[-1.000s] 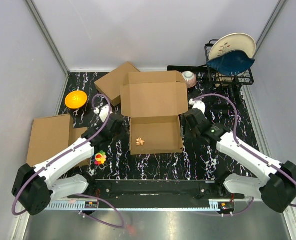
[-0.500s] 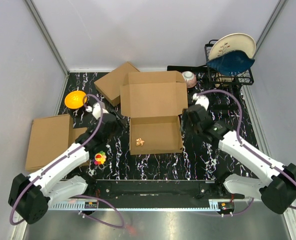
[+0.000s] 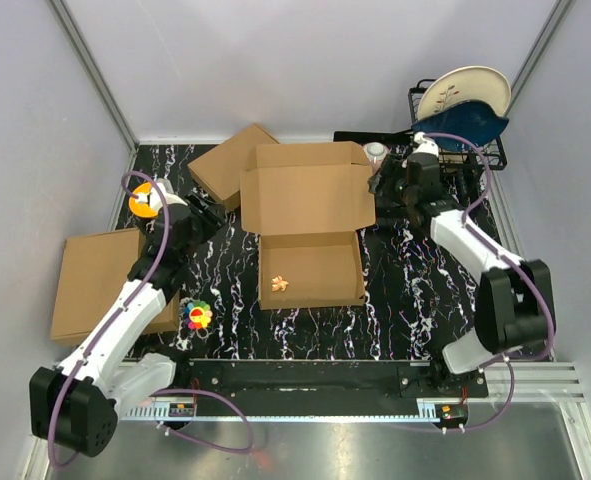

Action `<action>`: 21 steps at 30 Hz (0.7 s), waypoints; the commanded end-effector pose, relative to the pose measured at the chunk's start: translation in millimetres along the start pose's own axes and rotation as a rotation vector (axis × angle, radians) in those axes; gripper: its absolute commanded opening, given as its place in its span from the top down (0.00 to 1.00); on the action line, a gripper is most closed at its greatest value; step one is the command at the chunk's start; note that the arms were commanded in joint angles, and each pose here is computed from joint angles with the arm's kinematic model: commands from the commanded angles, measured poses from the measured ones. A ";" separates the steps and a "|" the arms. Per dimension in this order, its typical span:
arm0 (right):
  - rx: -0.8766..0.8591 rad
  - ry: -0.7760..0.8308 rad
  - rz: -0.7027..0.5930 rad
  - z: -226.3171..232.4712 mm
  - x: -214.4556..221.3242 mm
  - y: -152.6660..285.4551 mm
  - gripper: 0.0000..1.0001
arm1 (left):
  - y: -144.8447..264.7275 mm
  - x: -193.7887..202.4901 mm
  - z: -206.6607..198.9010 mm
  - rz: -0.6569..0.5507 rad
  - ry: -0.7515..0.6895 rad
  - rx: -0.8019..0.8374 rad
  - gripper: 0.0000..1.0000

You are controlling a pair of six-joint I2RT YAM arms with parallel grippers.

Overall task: Fold the paper box
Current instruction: Close the paper box at the center of the board.

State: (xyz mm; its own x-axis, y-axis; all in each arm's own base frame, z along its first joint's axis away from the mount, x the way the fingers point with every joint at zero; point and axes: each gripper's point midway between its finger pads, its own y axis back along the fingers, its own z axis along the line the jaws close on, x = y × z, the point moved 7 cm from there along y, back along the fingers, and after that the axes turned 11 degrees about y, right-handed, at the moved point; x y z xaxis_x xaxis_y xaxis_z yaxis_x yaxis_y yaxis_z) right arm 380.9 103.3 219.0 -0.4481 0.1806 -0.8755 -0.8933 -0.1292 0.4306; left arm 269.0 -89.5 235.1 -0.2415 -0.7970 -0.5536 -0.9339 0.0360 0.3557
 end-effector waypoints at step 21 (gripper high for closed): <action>-0.293 0.060 -0.029 -10.8 -3.6 -75.9 0.33 | -17.7 -0.1 -2.5 0.066 -0.039 0.132 0.43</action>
State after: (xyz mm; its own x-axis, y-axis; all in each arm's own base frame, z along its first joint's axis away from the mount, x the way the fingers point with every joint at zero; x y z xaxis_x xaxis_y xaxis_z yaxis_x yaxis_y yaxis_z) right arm 441.3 107.1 184.5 -0.4408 0.1168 -0.8900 -0.8393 -0.4052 0.3625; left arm 279.9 -90.0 215.3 -0.3399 -0.7664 -0.5451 -0.9185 0.1460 0.3675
